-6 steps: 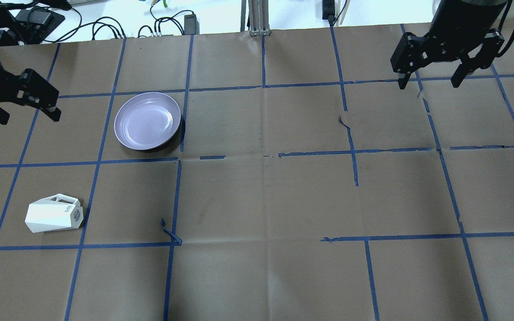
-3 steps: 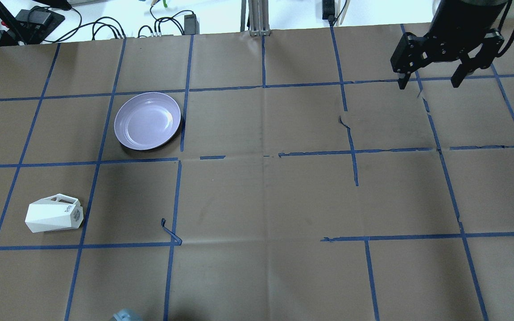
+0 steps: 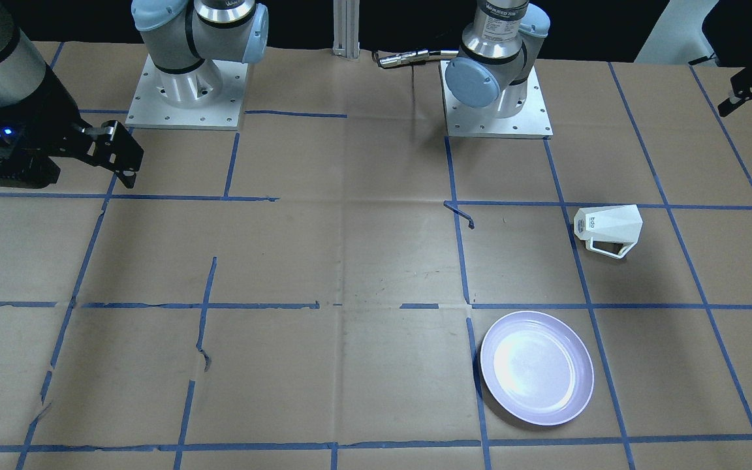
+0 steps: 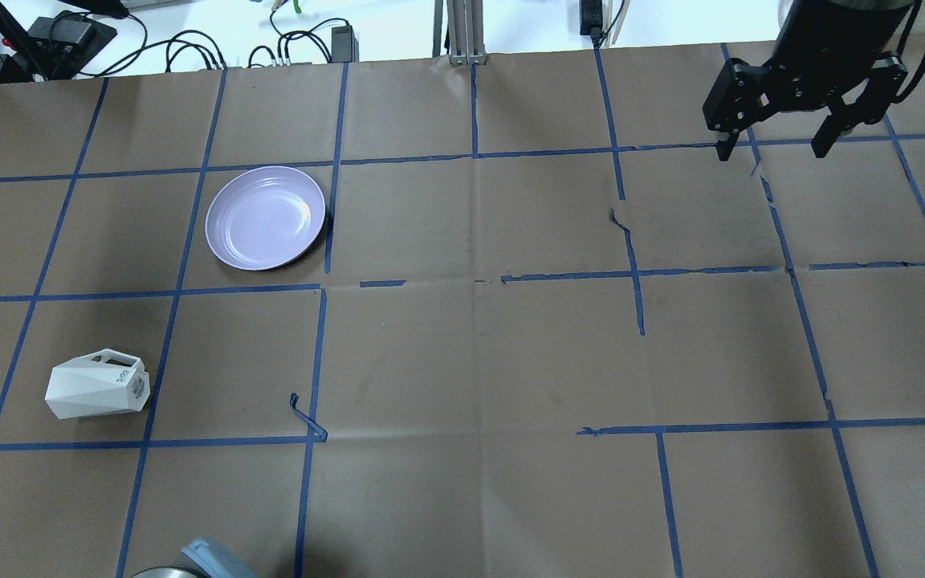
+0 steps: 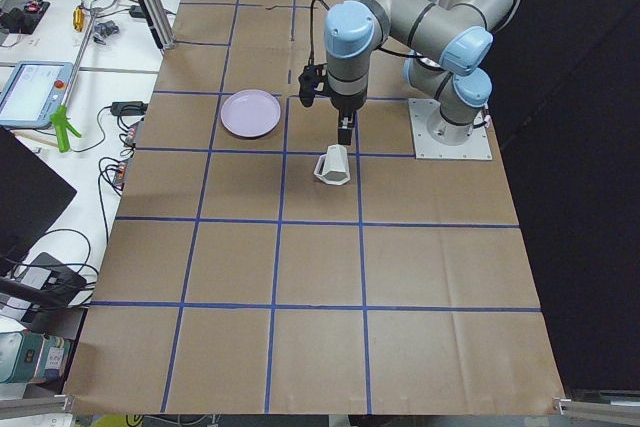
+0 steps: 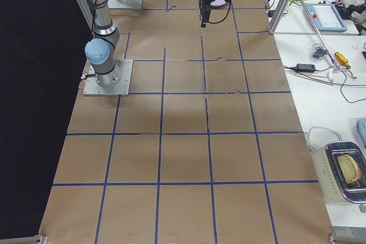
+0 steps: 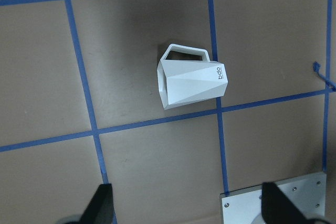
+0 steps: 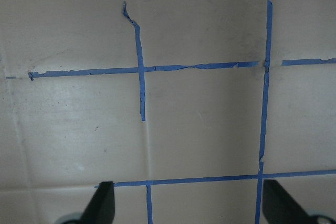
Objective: Flip cup and place on plate
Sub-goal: 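Lower the left gripper beside the white faceted mug lying on its side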
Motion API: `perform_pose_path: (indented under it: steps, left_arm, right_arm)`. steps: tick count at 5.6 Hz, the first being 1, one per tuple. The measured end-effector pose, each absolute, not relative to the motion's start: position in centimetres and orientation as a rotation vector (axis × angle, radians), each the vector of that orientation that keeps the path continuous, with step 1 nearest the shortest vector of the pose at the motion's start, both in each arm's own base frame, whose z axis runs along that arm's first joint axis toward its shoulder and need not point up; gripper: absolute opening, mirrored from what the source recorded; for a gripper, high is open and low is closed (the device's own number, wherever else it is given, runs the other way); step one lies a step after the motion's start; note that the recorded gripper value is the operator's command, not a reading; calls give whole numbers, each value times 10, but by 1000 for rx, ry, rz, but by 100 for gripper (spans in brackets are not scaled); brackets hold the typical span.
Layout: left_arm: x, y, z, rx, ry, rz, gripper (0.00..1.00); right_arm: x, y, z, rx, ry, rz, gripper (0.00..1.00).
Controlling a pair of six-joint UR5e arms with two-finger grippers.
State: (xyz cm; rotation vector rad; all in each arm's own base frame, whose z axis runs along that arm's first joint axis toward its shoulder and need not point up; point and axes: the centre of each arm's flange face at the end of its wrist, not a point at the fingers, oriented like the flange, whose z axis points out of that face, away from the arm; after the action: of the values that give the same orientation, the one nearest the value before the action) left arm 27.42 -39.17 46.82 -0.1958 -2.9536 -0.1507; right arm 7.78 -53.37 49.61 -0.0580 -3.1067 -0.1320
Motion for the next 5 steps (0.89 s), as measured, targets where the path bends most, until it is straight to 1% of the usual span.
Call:
perform_pose_path:
  steps: [2,5]
  left_arm:
    - [299,-404,394,-254,-2800,-218,97]
    - [344,-426,288,-291,-2590,-103,97]
  right_arm:
    - [78,-534,496,-58,-3107,-132,100]
    - [78,-534,496,-58,-3107,-132,100]
